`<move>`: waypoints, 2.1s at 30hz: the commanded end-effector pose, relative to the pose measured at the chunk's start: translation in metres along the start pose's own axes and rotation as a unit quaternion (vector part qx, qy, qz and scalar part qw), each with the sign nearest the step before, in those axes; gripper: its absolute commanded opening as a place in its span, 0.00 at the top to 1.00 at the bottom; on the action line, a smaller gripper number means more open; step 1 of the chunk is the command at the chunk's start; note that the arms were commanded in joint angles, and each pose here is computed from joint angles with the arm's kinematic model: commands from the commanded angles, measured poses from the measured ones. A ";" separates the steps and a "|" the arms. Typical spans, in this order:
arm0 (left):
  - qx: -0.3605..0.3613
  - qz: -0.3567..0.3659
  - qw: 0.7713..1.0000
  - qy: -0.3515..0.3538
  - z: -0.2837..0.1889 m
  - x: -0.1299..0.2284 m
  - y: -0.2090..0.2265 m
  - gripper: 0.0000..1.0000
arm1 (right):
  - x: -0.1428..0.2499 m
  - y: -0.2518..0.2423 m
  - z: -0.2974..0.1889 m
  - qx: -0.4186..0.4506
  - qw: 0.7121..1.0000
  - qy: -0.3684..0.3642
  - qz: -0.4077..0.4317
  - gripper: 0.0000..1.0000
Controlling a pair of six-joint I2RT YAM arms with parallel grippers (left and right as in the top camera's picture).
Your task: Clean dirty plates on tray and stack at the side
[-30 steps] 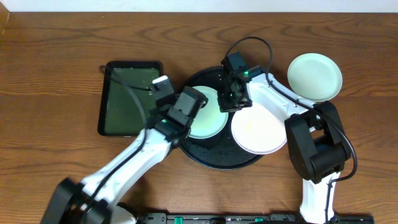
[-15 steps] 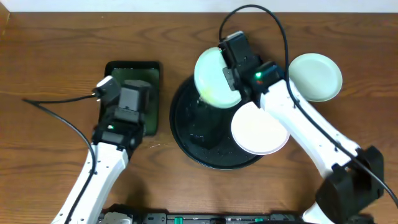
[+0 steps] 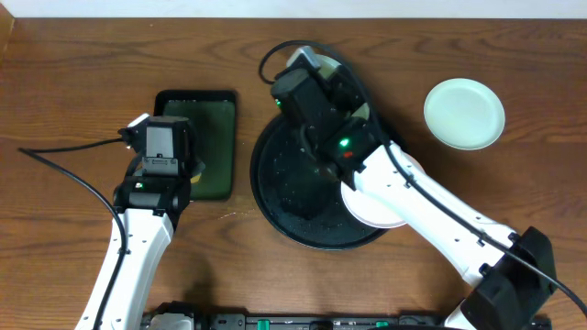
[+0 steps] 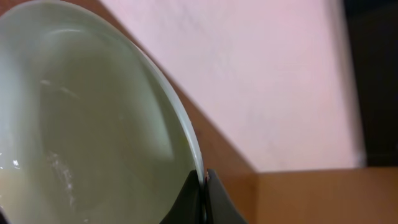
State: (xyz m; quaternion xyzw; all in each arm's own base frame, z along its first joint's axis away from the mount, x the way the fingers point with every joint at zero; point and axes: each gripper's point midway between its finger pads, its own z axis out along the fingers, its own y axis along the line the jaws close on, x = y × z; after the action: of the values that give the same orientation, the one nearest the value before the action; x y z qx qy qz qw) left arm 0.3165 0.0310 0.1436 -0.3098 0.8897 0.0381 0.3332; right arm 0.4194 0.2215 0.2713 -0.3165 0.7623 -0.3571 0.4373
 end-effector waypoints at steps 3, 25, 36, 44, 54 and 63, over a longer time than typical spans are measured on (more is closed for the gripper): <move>0.008 0.019 1.000 0.003 -0.001 0.001 -0.001 0.92 | -0.012 -0.027 -0.018 0.078 0.995 0.005 -0.063 0.99; 0.003 0.022 1.000 0.011 -0.001 0.005 0.002 0.92 | 0.052 0.013 0.073 -0.256 0.953 0.016 0.163 0.99; 0.003 0.021 1.000 0.011 -0.001 0.005 0.002 0.92 | 0.200 -0.062 0.130 -0.325 0.835 0.128 0.425 0.99; 0.003 0.021 1.000 0.011 -0.001 0.005 0.002 0.92 | 0.324 -0.095 0.147 -0.225 0.757 0.224 0.570 0.99; 0.002 0.022 1.000 0.011 -0.001 0.005 0.002 0.92 | 0.358 -0.080 0.165 -0.189 0.750 0.208 0.599 0.99; 0.001 0.022 1.000 0.014 -0.001 0.006 0.003 0.92 | 0.361 -0.067 0.172 -0.180 0.748 0.196 0.608 0.83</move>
State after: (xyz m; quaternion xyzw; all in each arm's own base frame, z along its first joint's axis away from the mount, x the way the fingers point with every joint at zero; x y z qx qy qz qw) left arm 0.3117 0.0273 0.1389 -0.2930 0.9012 0.0366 0.3174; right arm 0.4342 -0.1528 0.1022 0.2112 0.9169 0.0641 0.3326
